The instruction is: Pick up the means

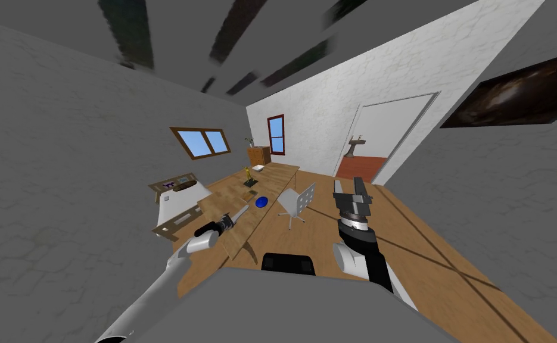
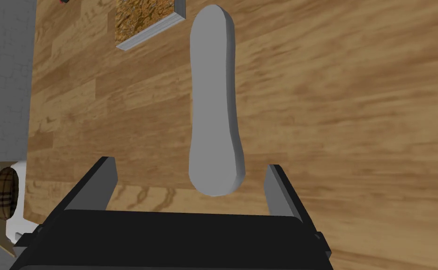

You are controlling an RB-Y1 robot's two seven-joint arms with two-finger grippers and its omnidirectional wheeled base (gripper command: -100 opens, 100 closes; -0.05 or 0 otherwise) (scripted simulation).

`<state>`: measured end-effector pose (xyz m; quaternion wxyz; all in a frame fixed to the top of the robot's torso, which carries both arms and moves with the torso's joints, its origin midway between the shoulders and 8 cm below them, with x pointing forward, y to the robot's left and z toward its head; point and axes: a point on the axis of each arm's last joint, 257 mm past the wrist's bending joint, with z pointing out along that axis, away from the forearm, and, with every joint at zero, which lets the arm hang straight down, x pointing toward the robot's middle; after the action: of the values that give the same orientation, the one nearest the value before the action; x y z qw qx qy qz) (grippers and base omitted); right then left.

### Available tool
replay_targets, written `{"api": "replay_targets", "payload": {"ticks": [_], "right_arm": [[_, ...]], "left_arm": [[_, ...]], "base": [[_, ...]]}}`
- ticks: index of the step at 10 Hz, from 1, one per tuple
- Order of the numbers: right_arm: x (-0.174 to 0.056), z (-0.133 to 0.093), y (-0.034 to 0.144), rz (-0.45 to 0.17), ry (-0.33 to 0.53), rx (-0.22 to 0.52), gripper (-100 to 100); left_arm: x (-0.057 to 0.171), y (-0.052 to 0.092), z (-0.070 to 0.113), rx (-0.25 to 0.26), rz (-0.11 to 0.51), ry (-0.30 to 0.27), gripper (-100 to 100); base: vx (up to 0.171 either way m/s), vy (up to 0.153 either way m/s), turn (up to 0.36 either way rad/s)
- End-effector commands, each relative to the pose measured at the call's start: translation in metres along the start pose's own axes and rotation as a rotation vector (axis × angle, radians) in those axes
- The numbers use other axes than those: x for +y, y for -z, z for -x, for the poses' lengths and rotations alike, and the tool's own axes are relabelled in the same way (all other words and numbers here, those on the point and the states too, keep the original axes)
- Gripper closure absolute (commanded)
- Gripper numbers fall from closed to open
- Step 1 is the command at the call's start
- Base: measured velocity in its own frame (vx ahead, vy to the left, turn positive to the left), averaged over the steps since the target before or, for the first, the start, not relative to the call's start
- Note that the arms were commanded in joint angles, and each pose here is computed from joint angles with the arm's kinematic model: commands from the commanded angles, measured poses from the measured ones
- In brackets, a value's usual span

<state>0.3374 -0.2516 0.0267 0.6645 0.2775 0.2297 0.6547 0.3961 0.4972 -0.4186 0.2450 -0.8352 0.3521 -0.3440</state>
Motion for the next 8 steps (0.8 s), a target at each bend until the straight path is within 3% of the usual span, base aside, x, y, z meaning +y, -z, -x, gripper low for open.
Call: {"api": "replay_targets", "payload": {"ticks": [1,4,5,6,7,8], "right_arm": [[0.000,0.000,0.000,0.000,0.000,0.000,0],[0.000,0.000,0.000,0.000,0.000,0.000,0],[0.000,0.000,0.000,0.000,0.000,0.000,0],[0.000,0.000,0.000,0.000,0.000,0.000,0],[0.000,0.000,0.000,0.000,0.000,0.000,0],[0.000,0.000,0.000,0.000,0.000,0.000,0]], "left_arm": [[0.002,-0.003,0.018,-0.045,0.044,0.057,-100],[0.017,-0.002,0.050,-0.127,0.123,0.116,-100],[0.017,-0.002,0.050,-0.127,0.123,0.116,-100],[0.019,0.000,0.064,-0.165,0.161,0.166,-100],[0.022,0.001,0.070,-0.178,0.169,0.170,-100],[0.023,0.004,0.086,-0.220,0.198,0.224,-100]], "base": [[0.029,0.000,-0.299],[0.025,0.010,-0.140],[0.007,0.006,0.019],[0.015,0.007,-0.232],[0.015,0.018,-0.122],[0.025,0.025,-0.206]]}}
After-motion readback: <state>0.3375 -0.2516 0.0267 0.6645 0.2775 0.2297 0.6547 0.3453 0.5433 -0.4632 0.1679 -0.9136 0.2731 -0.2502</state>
